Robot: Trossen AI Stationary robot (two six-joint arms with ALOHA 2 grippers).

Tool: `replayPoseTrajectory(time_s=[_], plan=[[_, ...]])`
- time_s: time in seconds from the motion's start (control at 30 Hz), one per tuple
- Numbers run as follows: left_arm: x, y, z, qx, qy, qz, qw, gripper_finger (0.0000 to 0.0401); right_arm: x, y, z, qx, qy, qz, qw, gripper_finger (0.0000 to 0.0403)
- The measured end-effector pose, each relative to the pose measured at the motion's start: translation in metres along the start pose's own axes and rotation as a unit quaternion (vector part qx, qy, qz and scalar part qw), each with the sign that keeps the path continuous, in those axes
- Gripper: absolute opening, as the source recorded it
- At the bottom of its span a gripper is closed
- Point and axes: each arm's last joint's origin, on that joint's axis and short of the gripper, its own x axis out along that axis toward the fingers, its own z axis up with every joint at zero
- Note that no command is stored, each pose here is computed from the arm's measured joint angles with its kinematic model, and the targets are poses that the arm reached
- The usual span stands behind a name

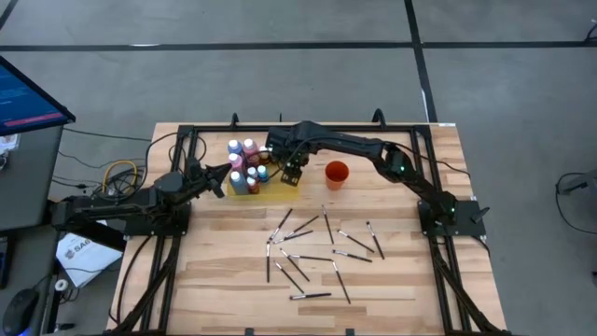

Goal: Pick & Place Paint Supplies
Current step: Put the yellow bottle into the yellow bin, then put the silver paint brush into the orange cup

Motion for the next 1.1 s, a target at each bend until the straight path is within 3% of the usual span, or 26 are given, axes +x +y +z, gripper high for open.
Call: replayPoseTrajectory(time_s=[0.13, 0.27, 0.43, 0.57, 0.7, 0.87, 1.1], plan=[[0.0, 0.0, 0.0, 0.0, 0.0, 0.0, 1.0, 0.0001, -0.016, -0.007, -0.002, 0.023, -0.011, 0.012, 1.0, 0.025], [0.0, 0.0, 0.0, 0.0, 0.0, 0.0, 1.0, 0.0001, -0.053, -0.011, -0.013, 0.051, -0.016, 0.013, 0.998, 0.0247], [0.0, 0.0, 0.0, -0.001, -0.001, -0.001, 1.0, 0.0001, -0.107, -0.012, -0.042, 0.109, 0.016, 0.003, 0.994, 0.0238], [0.0, 0.0, 0.0, -0.001, -0.002, -0.001, 1.0, 0.0001, -0.122, -0.002, -0.063, 0.125, 0.03, -0.012, 0.992, 0.0229], [0.0, 0.0, 0.001, -0.002, -0.003, -0.002, 1.0, 0.0001, -0.124, 0.01, -0.101, 0.149, 0.078, -0.015, 0.986, 0.0219], [0.0, 0.0, 0.0, 0.0, -0.001, 0.0, 1.0, 0.0001, -0.108, 0.026, -0.167, 0.201, 0.151, -0.031, 0.967, 0.0215], [0.001, -0.001, 0.0, -0.001, -0.002, -0.001, 1.0, 0.0001, -0.065, 0.043, -0.227, 0.282, 0.157, 0.036, 0.946, 0.0223]])
